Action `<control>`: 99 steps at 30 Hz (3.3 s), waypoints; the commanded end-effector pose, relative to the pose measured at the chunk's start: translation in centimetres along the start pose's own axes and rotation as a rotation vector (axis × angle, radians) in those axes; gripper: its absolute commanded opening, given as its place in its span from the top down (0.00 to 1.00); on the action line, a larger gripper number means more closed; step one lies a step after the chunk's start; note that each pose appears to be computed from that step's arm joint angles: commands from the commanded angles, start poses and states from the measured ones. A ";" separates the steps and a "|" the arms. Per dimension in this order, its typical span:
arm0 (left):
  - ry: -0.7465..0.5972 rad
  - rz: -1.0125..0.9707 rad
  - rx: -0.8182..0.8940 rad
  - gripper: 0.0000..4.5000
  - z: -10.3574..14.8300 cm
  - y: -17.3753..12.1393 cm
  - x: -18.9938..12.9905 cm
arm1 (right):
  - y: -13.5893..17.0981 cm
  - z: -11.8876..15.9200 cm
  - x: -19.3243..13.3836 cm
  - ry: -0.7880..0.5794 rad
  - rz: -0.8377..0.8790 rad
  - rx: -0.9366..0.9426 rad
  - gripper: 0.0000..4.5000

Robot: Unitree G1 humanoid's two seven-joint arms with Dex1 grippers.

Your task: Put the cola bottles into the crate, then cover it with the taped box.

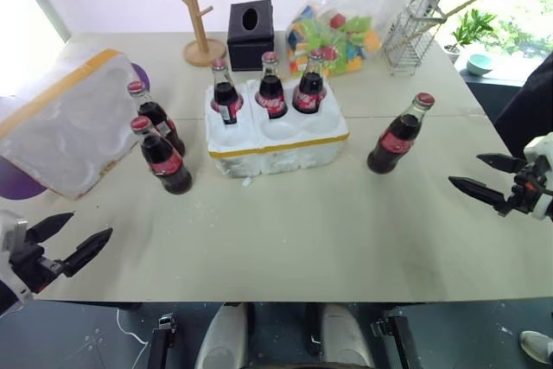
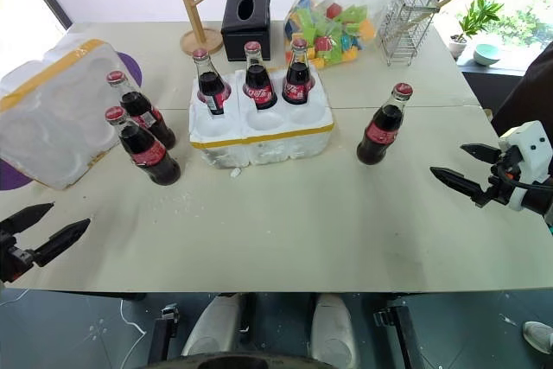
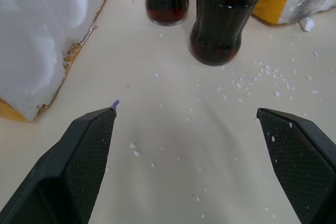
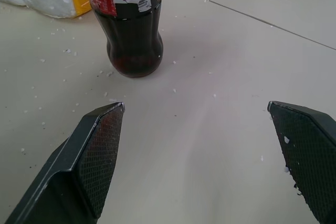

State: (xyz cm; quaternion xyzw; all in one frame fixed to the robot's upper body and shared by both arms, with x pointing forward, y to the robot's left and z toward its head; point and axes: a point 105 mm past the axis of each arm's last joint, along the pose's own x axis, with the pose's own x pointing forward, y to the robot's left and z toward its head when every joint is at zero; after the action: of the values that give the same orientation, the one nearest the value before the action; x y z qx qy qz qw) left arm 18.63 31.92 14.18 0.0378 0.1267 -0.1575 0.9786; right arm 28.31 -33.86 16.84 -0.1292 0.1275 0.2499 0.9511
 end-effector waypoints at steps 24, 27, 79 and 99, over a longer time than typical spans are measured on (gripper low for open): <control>-0.183 -0.282 0.135 0.00 6.1 -1.4 10.7 | 15.5 15.4 -6.3 -0.230 0.728 -0.100 0.00; -0.211 -0.292 0.136 0.00 6.3 -1.6 12.1 | 17.2 15.9 -6.1 -0.264 0.785 -0.097 0.00; -0.318 -0.836 0.364 0.41 17.3 -18.5 24.5 | 16.9 15.1 1.2 -0.333 0.549 -0.013 0.00; -0.455 -0.749 0.080 0.01 16.9 -11.7 12.2 | 16.5 14.0 2.1 -0.334 0.615 -0.029 0.00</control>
State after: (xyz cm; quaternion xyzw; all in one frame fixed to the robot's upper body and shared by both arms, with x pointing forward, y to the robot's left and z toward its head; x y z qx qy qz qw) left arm 30.79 14.13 26.53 -0.0215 -0.0881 -0.5356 0.8396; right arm 24.30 -14.67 25.44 -0.0478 0.0214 0.5414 0.8391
